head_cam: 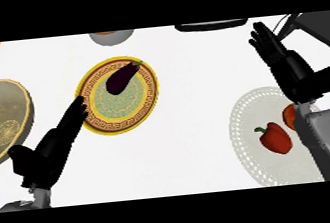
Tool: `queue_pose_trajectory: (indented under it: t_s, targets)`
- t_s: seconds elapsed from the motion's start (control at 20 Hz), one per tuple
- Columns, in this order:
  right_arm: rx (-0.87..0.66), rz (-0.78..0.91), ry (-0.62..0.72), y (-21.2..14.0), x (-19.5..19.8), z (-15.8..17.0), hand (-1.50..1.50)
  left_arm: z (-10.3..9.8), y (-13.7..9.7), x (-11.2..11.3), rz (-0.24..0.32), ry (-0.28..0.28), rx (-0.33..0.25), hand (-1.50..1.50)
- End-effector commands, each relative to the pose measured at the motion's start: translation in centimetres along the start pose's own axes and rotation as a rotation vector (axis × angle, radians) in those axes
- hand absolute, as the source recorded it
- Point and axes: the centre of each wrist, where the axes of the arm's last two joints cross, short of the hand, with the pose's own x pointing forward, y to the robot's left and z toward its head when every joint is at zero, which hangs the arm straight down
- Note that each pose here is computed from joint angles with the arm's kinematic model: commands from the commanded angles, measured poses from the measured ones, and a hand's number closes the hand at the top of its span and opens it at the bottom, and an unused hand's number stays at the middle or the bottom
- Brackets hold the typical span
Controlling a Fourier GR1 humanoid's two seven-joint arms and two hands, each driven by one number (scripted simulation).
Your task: Pick the bell pepper from the placemat and place it in the tiered shelf
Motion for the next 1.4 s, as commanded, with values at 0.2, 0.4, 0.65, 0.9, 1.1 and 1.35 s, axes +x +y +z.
queue_pose_trajectory:
  t_s: [0.2,0.4,0.65,0.9,1.1,1.35]
  targets:
    - [0.189,0.065,-0.137,5.6,0.5,2.5,1.50,2.0,7.7,-2.0,-0.068,0.083,0.273,0.00]
    - [-0.289,0.540,-0.015,-1.6,-2.0,5.9,1.50,3.1,7.7,-3.8,-0.015,0.156,0.342,0.00]
    - [-0.149,0.430,-0.038,7.7,-4.0,13.2,-1.50,2.5,9.8,-3.8,-0.012,0.139,0.320,0.00]
    - [-0.225,0.670,0.019,7.1,-1.8,15.7,-1.50,3.0,8.5,-5.8,-0.015,0.143,0.330,0.00]
    - [-0.234,0.918,0.122,5.1,0.9,15.9,-1.50,2.3,9.6,-5.2,-0.013,0.156,0.323,0.00]
    - [-0.095,1.136,0.335,5.2,3.7,16.1,-1.50,2.9,8.4,-5.6,-0.005,0.152,0.299,0.00]
